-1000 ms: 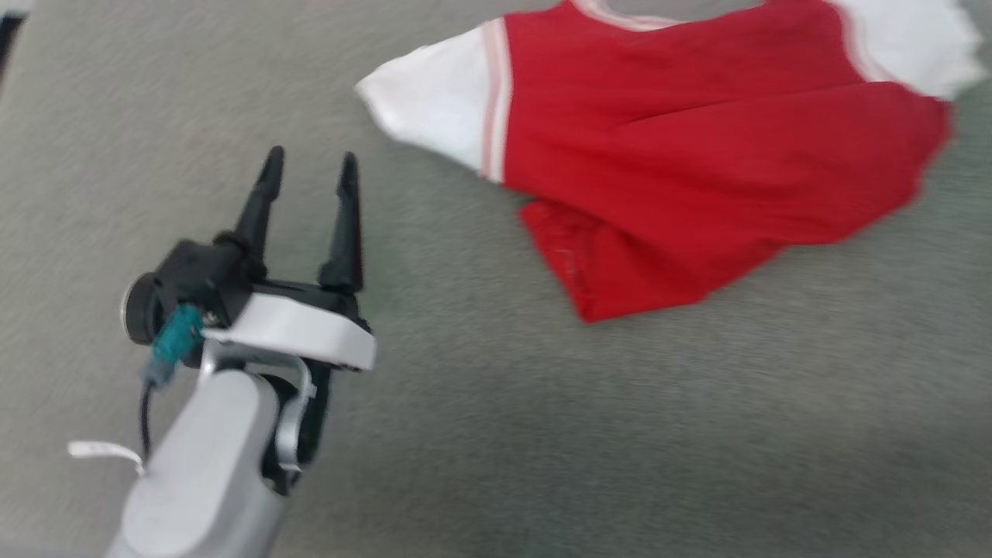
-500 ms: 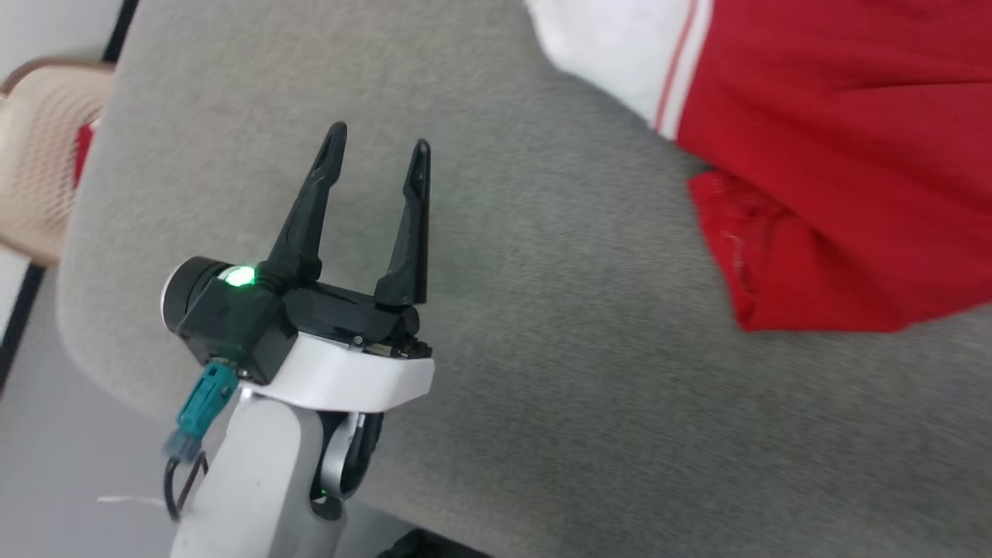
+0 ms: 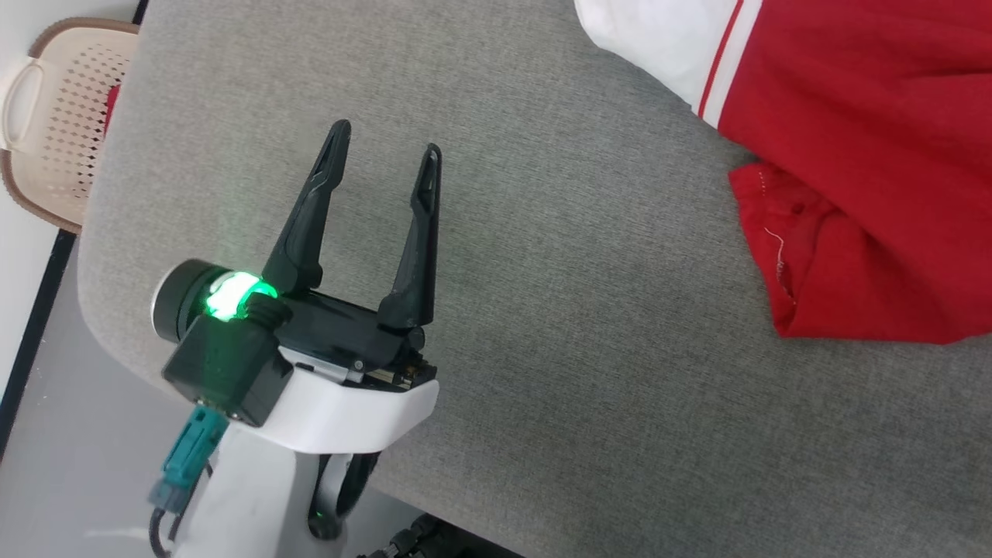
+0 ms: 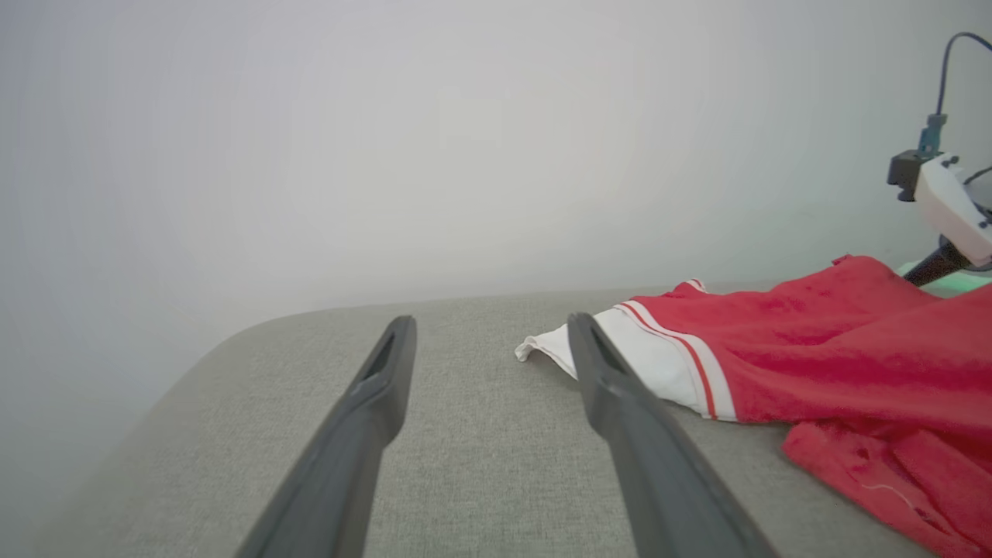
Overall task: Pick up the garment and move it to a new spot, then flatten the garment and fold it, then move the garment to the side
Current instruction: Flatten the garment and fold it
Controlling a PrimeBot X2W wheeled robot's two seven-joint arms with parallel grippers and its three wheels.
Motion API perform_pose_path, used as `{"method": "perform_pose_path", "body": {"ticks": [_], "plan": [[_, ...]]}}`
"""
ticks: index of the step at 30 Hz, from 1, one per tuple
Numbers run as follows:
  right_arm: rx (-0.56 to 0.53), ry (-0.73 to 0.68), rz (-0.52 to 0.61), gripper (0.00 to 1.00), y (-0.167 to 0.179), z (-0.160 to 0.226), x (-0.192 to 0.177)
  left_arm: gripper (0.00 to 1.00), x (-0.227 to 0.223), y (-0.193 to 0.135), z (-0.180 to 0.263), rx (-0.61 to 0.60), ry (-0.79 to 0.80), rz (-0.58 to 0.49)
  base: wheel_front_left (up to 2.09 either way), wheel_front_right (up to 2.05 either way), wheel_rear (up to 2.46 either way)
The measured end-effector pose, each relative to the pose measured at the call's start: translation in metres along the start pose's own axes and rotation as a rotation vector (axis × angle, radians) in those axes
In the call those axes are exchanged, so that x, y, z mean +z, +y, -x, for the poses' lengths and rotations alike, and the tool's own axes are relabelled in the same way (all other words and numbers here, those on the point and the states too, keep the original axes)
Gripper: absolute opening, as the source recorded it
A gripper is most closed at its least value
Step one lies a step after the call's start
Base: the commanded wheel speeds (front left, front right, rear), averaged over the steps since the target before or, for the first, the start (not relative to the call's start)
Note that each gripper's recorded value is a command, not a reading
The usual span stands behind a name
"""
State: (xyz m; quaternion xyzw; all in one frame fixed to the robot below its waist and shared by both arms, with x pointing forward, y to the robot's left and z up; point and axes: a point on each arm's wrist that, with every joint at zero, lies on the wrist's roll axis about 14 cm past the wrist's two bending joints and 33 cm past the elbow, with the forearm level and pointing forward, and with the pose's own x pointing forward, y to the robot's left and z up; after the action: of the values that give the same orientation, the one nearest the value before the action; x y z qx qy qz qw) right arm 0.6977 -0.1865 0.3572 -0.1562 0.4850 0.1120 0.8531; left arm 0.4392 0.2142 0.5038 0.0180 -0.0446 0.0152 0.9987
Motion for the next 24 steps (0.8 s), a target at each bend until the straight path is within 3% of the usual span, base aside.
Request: {"method": "perform_pose_path", "body": {"ticks": [1,9,13,16,18,24], "plan": [[0.003,-0.002,0.001,0.0,0.001,0.0,0.001,1.0,-0.002,-0.001,-0.001,-0.014,0.004,-0.007,0.0,0.0,0.0],[-0.011,-0.022,0.013,0.0,-0.004,-0.006,0.005,1.0,0.012,-0.025,-0.054,-0.231,-0.048,-0.09,0.0,0.0,0.0],[-0.013,-0.034,0.033,0.0,-0.003,-0.007,0.007,1.0,0.02,-0.047,-0.102,-0.367,-0.001,-0.111,0.0,0.0,0.0],[-0.015,-0.035,0.054,0.0,-0.002,-0.007,0.008,1.0,0.007,-0.069,-0.132,-0.471,0.146,-0.06,0.0,0.0,0.0],[-0.009,-0.03,0.056,0.0,-0.002,-0.009,0.008,1.0,-0.005,-0.076,-0.148,-0.518,0.245,-0.091,0.0,0.0,0.0],[0.0,-0.026,0.068,0.0,-0.002,-0.012,0.007,1.0,-0.073,-0.077,-0.166,-0.551,0.648,-0.129,0.0,0.0,0.0]]}}
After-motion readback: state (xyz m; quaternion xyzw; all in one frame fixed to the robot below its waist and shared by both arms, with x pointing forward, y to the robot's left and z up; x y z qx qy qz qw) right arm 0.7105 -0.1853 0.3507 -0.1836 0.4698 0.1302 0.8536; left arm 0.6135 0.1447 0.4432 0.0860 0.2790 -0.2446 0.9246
